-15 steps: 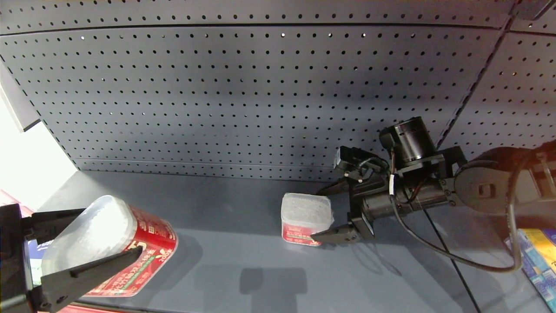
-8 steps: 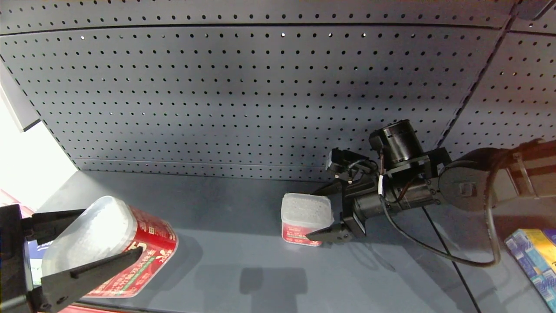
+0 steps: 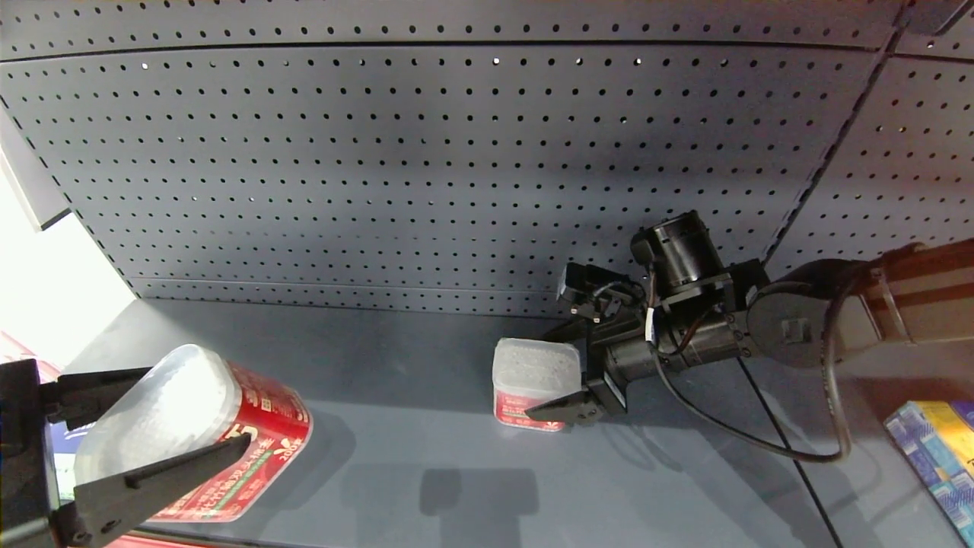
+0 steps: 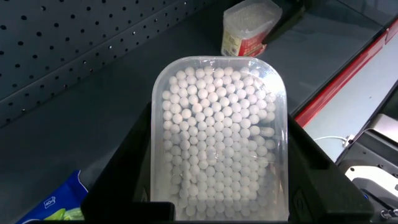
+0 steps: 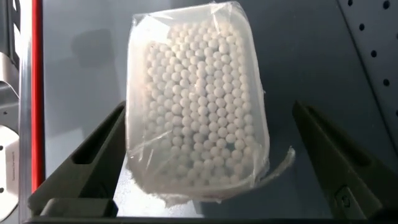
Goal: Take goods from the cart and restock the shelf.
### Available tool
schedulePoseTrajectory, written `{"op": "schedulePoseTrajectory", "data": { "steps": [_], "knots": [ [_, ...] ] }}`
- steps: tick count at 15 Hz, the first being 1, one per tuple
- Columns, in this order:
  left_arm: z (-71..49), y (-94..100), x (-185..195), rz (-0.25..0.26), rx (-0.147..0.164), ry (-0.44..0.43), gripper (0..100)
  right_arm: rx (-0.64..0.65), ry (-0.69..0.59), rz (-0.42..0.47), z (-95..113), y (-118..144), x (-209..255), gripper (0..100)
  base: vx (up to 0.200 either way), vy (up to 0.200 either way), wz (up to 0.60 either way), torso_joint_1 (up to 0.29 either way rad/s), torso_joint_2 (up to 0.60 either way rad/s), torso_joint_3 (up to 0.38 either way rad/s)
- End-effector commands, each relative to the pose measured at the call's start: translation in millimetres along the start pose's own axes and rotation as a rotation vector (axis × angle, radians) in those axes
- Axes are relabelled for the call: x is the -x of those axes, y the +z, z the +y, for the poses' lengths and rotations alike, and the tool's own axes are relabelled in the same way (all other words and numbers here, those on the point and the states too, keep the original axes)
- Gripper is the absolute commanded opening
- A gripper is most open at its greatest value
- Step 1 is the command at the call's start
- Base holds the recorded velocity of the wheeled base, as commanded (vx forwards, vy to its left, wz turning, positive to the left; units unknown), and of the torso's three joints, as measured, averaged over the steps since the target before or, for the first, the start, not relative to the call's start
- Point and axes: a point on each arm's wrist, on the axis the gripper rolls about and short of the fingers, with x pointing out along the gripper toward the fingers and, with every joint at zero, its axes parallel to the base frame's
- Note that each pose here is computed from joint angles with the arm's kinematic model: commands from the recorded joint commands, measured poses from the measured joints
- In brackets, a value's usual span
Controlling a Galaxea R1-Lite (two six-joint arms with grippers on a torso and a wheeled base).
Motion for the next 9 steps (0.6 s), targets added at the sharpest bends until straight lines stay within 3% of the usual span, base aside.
{"op": "schedulePoseTrajectory", "data": {
  "steps": [1,9],
  "knots": [
    [-0.1,-0.2,0.2,0.000,0.000,0.000,0,0.000,0.004,0.001,-0.3,-0.1,-2.2,100,0.000,0.000,0.00,0.000,0.00,0.000],
    [-0.4,-0.9,1.0,-0.001,0.002,0.002,0,0.014,-0.012,0.008,-3.5,-2.5,-9.7,100,0.000,0.000,0.00,0.000,0.00,0.000]
  ]
}}
